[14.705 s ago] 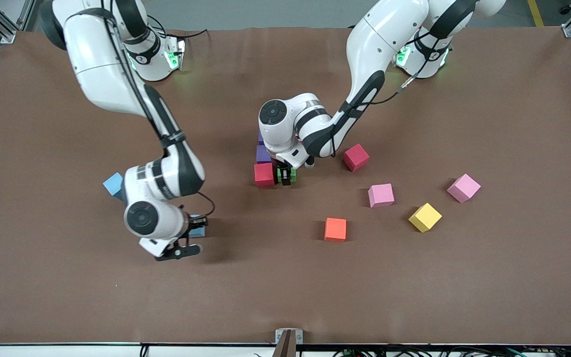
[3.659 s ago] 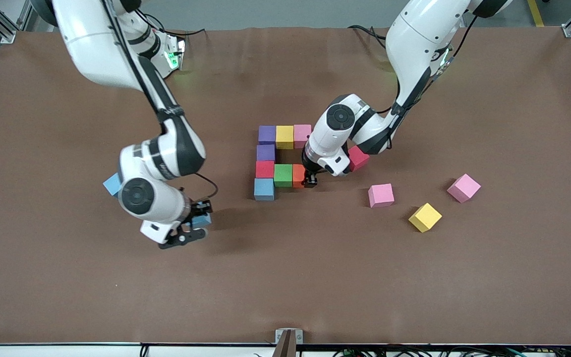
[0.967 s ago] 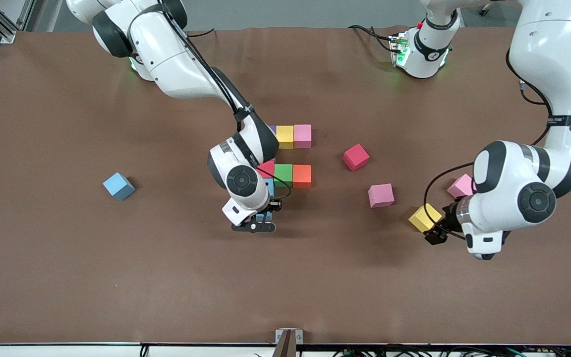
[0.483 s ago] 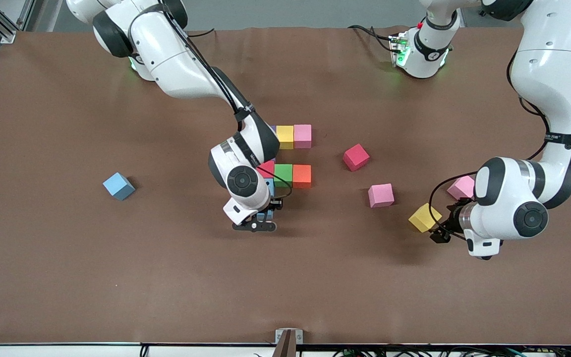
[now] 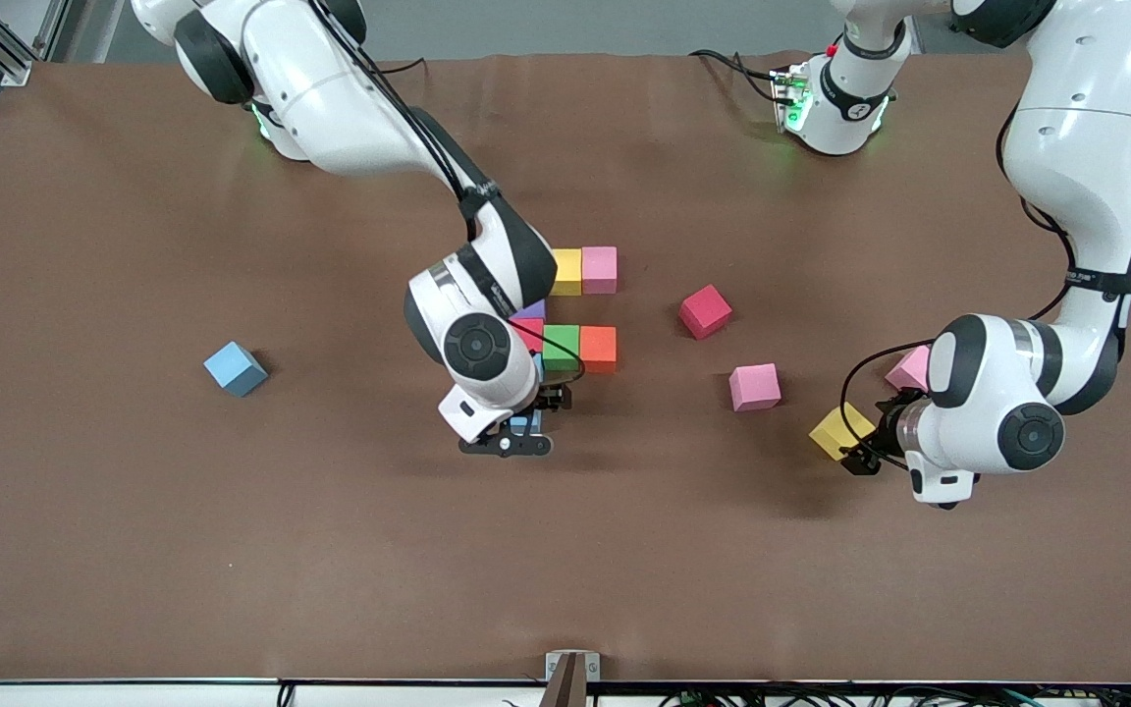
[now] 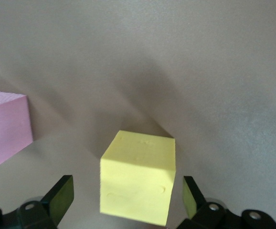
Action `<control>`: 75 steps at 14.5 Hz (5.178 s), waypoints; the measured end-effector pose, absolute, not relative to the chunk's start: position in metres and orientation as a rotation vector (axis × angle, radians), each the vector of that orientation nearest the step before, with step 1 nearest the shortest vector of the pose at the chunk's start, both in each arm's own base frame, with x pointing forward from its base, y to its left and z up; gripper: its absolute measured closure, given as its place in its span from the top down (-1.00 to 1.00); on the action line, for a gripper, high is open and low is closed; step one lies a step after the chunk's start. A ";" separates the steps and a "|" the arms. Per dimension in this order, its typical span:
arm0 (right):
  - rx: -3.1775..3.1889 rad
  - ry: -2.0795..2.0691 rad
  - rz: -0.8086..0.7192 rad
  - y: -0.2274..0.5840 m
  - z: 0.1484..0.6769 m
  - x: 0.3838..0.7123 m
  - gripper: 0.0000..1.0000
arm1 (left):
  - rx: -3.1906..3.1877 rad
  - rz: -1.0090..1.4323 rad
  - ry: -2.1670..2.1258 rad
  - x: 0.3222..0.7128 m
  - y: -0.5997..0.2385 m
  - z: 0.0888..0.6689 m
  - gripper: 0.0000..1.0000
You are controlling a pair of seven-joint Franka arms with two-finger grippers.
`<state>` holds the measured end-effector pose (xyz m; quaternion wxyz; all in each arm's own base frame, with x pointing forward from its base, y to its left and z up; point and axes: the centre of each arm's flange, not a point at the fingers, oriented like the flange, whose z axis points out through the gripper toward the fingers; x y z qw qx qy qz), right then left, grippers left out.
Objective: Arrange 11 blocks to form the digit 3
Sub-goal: 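Grasp the yellow cube with the left gripper while the right gripper withdraws, then carry the yellow cube to the cluster with the left gripper, then lower the yellow cube beside light blue and open the left gripper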
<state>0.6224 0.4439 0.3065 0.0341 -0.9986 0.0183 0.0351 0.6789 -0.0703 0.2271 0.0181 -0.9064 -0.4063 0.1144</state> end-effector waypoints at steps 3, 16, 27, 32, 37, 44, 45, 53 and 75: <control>-3.038 0.075 0.061 0.417 0.429 0.619 1.00 | -2.816 0.367 -1.265 0.678 -0.071 0.212 0.89; -3.053 0.101 0.216 0.071 0.631 0.535 1.00 | -2.759 0.312 -1.543 0.684 -0.147 0.228 0.20; -3.103 0.039 0.144 -0.008 0.631 0.518 1.00 | -2.518 0.242 -1.982 0.631 -0.339 0.242 0.20; -3.109 0.018 0.061 -0.030 0.653 0.518 1.00 | -2.421 0.244 -2.156 0.597 -0.407 0.240 0.20; -3.112 0.050 -0.004 -0.044 0.671 0.517 1.00 | -2.400 0.255 -2.244 0.591 -0.443 0.246 0.20; -3.117 0.034 -0.016 -0.038 0.671 0.531 1.00 | -2.463 0.283 -2.277 0.594 -0.485 0.231 0.20; -3.118 0.026 -0.015 -0.035 0.671 0.532 1.00 | -2.465 0.287 -2.272 0.592 -0.488 0.227 0.20; -3.120 0.007 -0.020 -0.028 0.672 0.534 1.00 | -2.456 0.303 -2.275 0.590 -0.494 0.205 0.20; -3.120 -0.006 -0.023 -0.024 0.672 0.534 1.00 | -2.413 0.281 -2.300 0.584 -0.501 0.196 0.20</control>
